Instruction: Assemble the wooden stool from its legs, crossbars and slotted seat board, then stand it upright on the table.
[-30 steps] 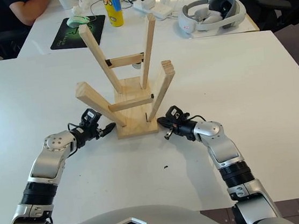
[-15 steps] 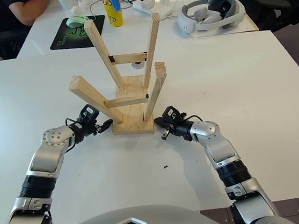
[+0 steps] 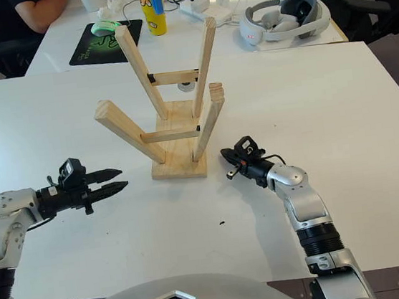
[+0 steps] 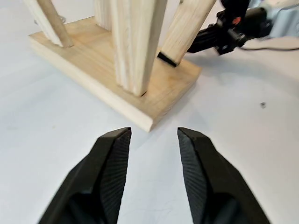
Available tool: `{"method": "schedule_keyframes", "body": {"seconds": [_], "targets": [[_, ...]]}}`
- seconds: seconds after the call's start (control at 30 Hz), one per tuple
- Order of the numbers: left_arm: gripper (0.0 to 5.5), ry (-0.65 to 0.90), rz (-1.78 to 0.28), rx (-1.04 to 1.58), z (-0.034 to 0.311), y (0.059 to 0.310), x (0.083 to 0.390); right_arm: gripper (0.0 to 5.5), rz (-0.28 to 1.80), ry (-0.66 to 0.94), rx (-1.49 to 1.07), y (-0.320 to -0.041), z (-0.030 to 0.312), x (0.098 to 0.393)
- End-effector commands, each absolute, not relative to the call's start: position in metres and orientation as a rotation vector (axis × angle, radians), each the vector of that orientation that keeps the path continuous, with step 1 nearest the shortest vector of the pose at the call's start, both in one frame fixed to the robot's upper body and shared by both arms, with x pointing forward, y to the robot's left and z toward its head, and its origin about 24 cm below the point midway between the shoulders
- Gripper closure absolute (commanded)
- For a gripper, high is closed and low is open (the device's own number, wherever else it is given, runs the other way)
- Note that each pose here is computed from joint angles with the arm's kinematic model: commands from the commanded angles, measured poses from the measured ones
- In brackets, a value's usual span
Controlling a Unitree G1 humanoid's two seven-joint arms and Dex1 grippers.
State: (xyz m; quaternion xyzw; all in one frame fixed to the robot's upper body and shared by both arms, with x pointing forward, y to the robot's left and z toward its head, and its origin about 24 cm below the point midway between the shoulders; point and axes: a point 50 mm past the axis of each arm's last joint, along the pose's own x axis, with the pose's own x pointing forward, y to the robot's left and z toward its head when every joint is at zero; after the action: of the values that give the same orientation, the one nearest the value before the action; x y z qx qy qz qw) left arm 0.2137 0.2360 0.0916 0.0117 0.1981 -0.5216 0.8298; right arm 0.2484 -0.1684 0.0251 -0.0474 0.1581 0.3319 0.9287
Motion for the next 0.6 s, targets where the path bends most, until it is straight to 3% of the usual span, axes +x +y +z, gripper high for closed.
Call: {"method": "schedule_keyframes", "body": {"seconds": [0.03, 0.13, 0.3, 0.6], "targets": [[4.29, 0.437, -1.239, -0.047, 0.108, 0.214, 0.203, 5.50, 0.651, 0.308, -0.081, -0.175, 0.027, 0.249], [4.71, 0.408, -1.288, -0.035, 0.104, 0.184, 0.195, 5.50, 0.674, 0.315, -0.085, -0.172, 0.027, 0.250], [5.49, 0.266, -1.110, -0.011, 0.085, 0.147, 0.194, 5.50, 0.720, 0.316, -0.109, -0.165, 0.030, 0.256], [5.49, 0.267, -0.877, 0.020, 0.041, 0.107, 0.182, 5.50, 0.762, 0.324, -0.114, -0.163, 0.035, 0.259]]}}
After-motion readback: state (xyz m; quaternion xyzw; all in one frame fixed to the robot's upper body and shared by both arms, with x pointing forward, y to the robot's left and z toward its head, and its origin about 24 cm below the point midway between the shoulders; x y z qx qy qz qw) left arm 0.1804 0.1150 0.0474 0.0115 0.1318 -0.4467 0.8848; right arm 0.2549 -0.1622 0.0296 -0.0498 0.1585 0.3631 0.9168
